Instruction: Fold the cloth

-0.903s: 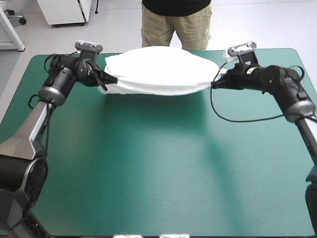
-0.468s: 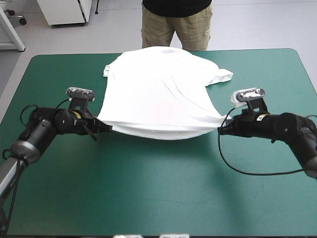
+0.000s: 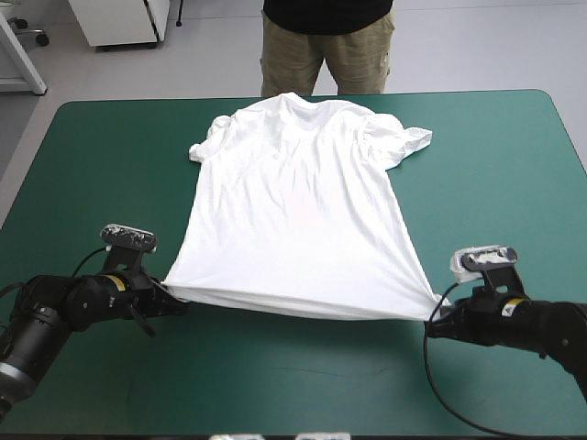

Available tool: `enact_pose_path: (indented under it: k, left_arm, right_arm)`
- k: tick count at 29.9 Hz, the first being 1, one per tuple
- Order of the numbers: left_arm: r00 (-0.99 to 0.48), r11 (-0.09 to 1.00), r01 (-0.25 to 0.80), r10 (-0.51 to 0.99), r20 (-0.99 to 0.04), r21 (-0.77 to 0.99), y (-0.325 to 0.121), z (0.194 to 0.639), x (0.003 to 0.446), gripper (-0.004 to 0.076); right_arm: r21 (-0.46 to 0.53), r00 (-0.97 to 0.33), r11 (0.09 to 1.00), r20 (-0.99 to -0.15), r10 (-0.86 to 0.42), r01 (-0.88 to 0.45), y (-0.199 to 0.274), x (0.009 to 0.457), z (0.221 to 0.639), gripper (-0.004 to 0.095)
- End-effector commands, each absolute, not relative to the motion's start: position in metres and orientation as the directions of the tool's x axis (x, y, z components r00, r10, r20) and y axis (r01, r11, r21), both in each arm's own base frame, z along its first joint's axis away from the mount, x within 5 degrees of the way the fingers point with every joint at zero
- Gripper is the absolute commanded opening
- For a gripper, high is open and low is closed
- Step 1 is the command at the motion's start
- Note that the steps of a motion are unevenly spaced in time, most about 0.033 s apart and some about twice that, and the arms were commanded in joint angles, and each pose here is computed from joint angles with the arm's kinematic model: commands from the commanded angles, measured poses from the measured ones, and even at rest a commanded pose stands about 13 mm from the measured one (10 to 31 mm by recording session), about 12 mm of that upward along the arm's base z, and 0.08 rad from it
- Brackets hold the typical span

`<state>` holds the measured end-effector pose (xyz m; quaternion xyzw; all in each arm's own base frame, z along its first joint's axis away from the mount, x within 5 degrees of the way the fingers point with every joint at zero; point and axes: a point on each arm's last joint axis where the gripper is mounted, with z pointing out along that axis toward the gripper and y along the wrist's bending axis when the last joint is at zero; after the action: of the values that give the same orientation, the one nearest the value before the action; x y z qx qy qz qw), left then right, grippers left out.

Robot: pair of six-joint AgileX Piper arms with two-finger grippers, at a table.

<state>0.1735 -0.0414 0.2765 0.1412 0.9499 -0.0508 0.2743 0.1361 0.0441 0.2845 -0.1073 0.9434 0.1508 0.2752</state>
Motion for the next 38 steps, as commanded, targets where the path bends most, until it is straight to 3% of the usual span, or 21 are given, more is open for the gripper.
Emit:
enact_pose_path:
  k: [1,7,10,13,16,20,23,27,29,30,34,38]
  left_arm:
    - [-0.795,0.947,0.321,0.259,-0.548,-0.018,-0.041,0.277,0.163,-0.0009]
    - [-0.832,0.934,0.344,0.259,-0.490,-0.092,-0.045,0.248,0.152,-0.0009]
    - [-0.826,0.931,0.346,0.241,-0.509,-0.121,-0.048,0.245,0.152,-0.0009]
    - [-0.822,0.931,0.341,0.229,-0.521,-0.129,-0.048,0.246,0.153,-0.0009]
    - [-0.827,0.931,0.340,0.230,-0.512,-0.131,-0.049,0.245,0.154,-0.0009]
    - [-0.847,0.929,0.342,0.240,-0.475,-0.140,-0.049,0.241,0.153,-0.0002]
    - [-0.852,0.921,0.363,0.268,-0.450,-0.138,-0.049,0.239,0.152,0.0099]
    - [-0.859,0.913,0.363,0.252,-0.445,-0.185,-0.053,0.239,0.150,0.0428]
    - [-0.865,0.903,0.353,0.214,-0.453,-0.247,-0.058,0.241,0.150,0.0543]
    - [-0.862,0.890,0.361,0.204,-0.464,-0.279,-0.061,0.243,0.150,0.0575]
    - [-0.812,0.885,0.375,0.170,-0.559,-0.276,-0.064,0.264,0.162,0.0578]
    - [-0.732,0.949,0.259,0.071,-0.678,-0.180,-0.054,0.294,0.193,0.0578]
  right_arm:
    - [0.238,-0.821,0.939,-0.567,-0.074,-0.250,0.040,0.114,0.292,-0.0010]
    - [0.258,-0.842,0.941,-0.537,-0.050,-0.220,0.037,0.091,0.279,-0.0010]
    - [0.236,-0.833,0.949,-0.551,-0.046,-0.208,0.035,0.096,0.274,-0.0011]
    - [0.241,-0.863,0.949,-0.503,-0.056,-0.202,0.036,0.102,0.267,-0.0011]
    - [0.247,-0.885,0.944,-0.458,-0.085,-0.219,0.038,0.108,0.258,-0.0011]
    - [0.238,-0.878,0.943,-0.468,-0.100,-0.234,0.039,0.114,0.257,0.0006]
    - [0.237,-0.875,0.942,-0.473,-0.102,-0.238,0.039,0.115,0.257,0.0127]
    - [0.257,-0.874,0.936,-0.476,-0.095,-0.241,0.041,0.114,0.258,0.0424]
    - [0.253,-0.861,0.931,-0.496,-0.107,-0.262,0.042,0.115,0.264,0.0522]
    - [0.249,-0.853,0.930,-0.510,-0.111,-0.270,0.042,0.115,0.268,0.0542]
    - [0.222,-0.774,0.927,-0.625,-0.103,-0.303,0.042,0.121,0.309,0.0538]
    - [0.174,-0.664,0.937,-0.744,-0.076,-0.302,0.040,0.131,0.347,0.0538]
